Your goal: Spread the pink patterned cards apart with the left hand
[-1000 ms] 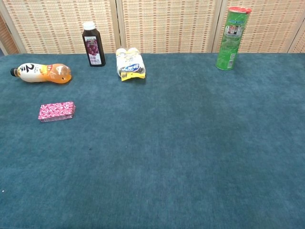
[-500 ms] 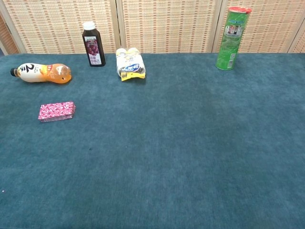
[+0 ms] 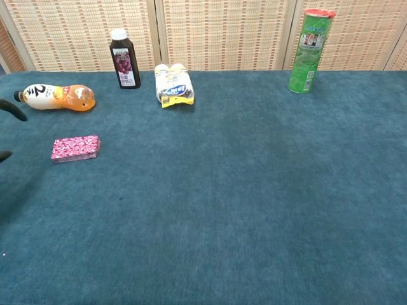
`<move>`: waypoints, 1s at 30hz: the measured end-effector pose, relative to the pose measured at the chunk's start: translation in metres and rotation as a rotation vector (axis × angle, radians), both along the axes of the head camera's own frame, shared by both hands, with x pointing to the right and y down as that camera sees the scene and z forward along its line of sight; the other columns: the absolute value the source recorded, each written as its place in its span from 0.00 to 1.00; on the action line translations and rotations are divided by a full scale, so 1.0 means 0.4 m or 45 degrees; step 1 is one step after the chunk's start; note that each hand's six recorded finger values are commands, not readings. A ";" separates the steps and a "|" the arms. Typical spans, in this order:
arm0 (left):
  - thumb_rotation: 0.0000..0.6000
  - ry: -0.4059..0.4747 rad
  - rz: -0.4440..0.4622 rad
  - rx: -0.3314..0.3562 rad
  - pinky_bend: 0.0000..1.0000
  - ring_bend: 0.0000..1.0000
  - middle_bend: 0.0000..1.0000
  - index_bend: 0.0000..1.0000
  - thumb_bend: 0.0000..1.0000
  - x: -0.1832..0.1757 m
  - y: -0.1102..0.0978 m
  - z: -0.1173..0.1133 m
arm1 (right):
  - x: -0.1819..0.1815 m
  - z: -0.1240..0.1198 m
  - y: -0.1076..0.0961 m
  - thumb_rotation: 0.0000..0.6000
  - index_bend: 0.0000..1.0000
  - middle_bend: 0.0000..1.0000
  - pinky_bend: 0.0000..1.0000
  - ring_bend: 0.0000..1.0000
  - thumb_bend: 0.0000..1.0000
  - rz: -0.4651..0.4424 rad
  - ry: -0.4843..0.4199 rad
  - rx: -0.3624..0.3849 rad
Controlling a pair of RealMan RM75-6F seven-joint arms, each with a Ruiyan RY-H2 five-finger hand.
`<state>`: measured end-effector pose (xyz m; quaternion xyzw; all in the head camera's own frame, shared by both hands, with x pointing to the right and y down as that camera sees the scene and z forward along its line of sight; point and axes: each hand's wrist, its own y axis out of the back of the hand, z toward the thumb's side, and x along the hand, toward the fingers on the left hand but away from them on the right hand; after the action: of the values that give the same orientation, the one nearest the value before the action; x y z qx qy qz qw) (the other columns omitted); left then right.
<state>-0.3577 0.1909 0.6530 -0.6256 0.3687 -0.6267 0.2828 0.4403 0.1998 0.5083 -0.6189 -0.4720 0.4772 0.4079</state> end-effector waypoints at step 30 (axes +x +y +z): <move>1.00 -0.242 -0.136 -0.178 1.00 1.00 1.00 0.19 0.35 0.167 -0.105 0.232 | 0.015 -0.025 -0.002 1.00 0.75 0.65 0.99 0.69 0.53 0.004 -0.055 0.000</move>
<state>-0.2908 0.1490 0.7457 -0.5610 0.3286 -0.7214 0.2384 0.4464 0.1991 0.4982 -0.6283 -0.4817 0.4644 0.3969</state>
